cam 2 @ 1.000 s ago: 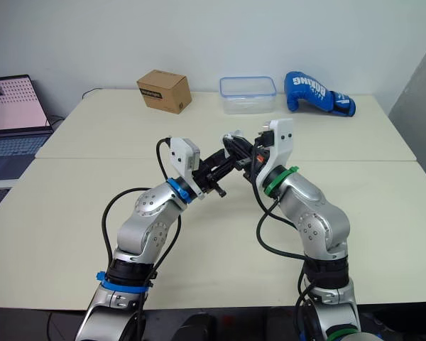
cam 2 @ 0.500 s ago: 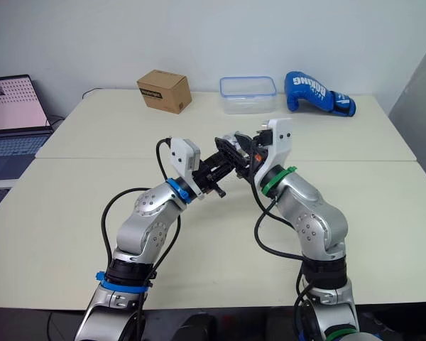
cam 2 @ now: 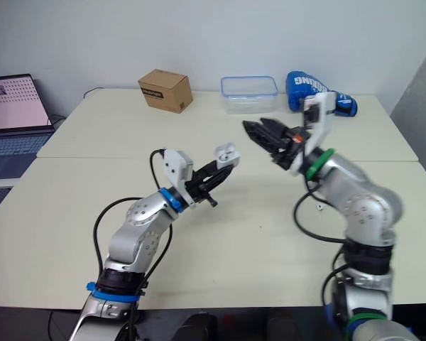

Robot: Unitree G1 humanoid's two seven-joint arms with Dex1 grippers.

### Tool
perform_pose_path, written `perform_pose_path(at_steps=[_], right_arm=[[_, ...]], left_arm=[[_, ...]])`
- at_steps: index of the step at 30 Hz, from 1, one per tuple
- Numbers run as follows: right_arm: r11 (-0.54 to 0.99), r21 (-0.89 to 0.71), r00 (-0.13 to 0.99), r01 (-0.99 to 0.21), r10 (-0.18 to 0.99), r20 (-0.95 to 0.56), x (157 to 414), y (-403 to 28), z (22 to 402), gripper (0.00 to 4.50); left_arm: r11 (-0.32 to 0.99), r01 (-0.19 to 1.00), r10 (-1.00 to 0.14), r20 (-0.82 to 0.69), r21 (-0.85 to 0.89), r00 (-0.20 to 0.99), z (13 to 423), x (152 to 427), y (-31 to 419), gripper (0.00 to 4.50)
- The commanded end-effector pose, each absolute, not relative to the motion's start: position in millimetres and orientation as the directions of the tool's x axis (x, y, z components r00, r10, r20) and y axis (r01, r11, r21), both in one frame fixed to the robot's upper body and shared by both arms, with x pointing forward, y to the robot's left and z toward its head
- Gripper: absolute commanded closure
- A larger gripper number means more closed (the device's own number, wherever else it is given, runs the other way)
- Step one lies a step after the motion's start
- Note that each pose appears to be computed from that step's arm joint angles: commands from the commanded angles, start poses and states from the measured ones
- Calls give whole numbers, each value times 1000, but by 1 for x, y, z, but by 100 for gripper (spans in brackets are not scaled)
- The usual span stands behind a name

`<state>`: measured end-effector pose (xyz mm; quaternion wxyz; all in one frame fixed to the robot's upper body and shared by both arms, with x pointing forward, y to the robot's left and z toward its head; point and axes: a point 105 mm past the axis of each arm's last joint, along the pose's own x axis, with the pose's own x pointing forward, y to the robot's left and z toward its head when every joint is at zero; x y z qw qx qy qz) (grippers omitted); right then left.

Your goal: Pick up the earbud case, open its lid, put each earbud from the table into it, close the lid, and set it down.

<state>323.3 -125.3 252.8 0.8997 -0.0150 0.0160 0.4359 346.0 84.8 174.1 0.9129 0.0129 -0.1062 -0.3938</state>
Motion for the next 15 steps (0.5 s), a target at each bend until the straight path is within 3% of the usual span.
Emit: perform_pose_path(at_steps=[1, 6, 9, 15], right_arm=[[492, -267, 559, -828, 754, -344, 329, -161, 215, 166], [266, -408, 481, -873, 605, -634, 352, -212, 175, 166], [125, -381, 380, -916, 573, -726, 357, -215, 159, 106], [-21, -348, 289, -937, 512, -809, 368, -213, 144, 106]], left_arm=[[671, 724, -738, 239, 158, 631, 194, 339, 89, 373], [661, 730, -748, 235, 175, 621, 196, 341, 88, 373], [660, 730, -748, 245, 178, 616, 199, 341, 84, 373], [664, 728, -744, 249, 171, 620, 196, 335, 81, 373]])
